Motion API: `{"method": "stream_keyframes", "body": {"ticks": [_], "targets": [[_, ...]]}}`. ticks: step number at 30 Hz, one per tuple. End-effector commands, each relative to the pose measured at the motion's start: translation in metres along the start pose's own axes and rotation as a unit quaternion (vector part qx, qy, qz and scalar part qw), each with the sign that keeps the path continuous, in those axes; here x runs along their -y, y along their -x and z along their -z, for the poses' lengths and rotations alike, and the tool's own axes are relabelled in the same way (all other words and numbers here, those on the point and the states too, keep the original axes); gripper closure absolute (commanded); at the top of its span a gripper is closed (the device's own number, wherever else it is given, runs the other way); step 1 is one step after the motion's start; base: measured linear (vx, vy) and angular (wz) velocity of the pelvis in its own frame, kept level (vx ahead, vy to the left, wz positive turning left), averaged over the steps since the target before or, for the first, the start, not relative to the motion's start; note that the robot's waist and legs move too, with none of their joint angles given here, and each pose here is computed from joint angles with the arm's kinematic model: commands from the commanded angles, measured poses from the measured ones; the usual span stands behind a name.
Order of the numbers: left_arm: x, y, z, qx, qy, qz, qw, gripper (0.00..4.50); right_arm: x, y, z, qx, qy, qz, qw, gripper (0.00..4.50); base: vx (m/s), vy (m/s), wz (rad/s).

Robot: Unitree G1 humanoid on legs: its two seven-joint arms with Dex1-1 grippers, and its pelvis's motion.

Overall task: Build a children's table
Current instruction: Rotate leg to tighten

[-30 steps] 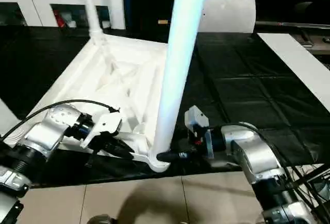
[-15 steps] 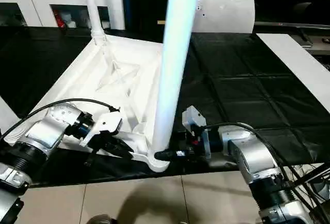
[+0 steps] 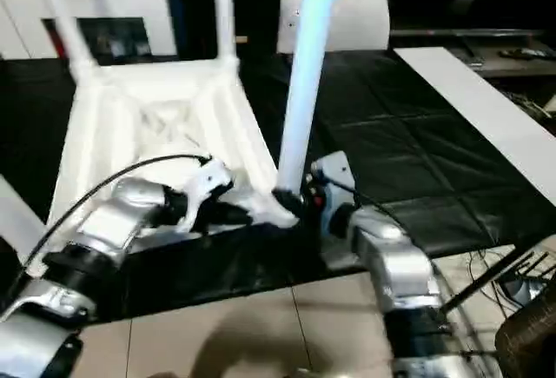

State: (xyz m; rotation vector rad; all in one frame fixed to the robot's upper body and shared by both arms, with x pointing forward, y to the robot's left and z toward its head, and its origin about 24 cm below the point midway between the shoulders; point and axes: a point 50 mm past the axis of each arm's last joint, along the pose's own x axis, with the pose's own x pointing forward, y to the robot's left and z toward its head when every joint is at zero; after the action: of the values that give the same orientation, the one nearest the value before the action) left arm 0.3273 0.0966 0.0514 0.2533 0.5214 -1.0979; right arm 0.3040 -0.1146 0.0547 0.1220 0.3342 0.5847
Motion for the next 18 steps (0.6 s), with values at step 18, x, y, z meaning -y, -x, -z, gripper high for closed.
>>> {"method": "stream_keyframes", "body": {"ticks": [18], "targets": [[0.009, 0.009, -0.024, 0.054, -0.098, 0.068, 0.991, 4.50, -0.025, 0.007, 0.001, 0.024, 0.047, -0.129, 0.990, 0.74, 0.000, 0.000, 0.00]]}}
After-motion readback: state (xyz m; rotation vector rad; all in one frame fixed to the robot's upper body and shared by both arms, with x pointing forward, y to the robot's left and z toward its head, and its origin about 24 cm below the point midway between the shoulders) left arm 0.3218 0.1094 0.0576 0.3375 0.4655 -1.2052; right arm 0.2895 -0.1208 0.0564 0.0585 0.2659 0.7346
